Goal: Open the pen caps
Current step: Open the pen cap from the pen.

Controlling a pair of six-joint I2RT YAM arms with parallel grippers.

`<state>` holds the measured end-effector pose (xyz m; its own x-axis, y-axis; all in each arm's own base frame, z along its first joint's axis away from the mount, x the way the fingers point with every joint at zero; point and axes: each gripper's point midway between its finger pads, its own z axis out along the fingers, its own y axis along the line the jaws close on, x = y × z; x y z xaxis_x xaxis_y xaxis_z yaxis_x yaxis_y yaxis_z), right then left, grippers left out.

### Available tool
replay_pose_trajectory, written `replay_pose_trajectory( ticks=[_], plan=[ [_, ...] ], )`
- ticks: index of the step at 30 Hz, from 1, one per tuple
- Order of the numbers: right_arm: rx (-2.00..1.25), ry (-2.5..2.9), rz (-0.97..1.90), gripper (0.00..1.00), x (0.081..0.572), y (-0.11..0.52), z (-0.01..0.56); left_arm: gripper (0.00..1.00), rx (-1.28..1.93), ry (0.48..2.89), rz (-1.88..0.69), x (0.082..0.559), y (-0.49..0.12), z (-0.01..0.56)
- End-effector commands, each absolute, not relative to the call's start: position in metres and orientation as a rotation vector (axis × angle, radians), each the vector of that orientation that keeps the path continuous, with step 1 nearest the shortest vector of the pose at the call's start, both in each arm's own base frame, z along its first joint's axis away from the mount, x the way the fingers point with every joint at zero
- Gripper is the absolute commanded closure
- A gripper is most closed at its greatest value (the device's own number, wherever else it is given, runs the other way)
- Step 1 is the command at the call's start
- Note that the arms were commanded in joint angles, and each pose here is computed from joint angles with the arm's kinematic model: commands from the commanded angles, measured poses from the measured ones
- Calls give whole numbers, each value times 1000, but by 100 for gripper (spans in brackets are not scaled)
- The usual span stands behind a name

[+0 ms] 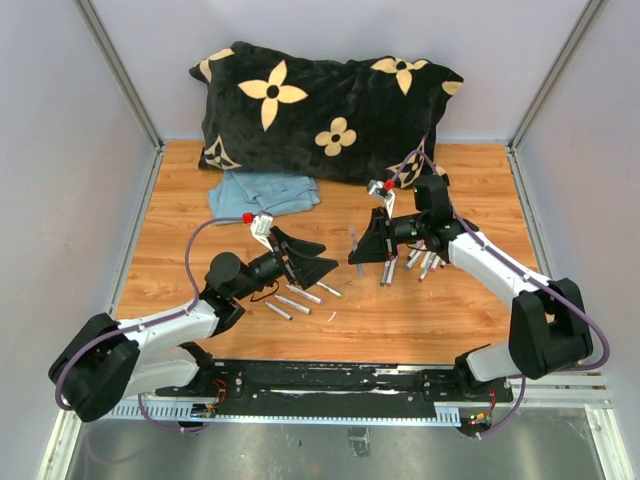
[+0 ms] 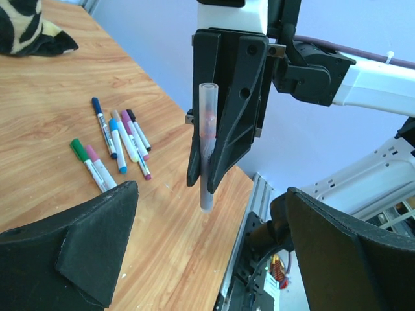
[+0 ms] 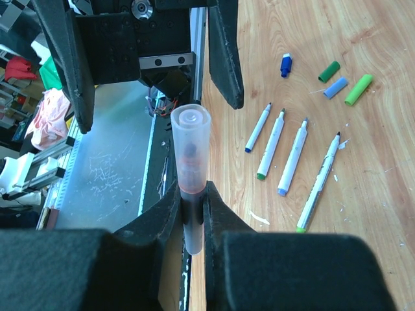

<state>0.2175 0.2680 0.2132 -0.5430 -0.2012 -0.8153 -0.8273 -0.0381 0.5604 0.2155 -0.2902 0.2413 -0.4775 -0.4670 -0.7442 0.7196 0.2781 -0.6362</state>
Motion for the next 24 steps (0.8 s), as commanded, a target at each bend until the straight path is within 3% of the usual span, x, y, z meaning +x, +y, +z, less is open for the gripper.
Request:
replay_pose_trajectory(
  ticks=[1,14,24],
  plan=[
    [-1135,1674,1638,95,217,272,225,1,288,1428,-1475,214,-289,260],
    [-1251,1597,1781,94,190,286,232,5,365,1339,-1569,217,-295,278],
    [-1288,1574,1814,94,182,290,232,30,393,1273,-1716,216,-309,290]
  ],
)
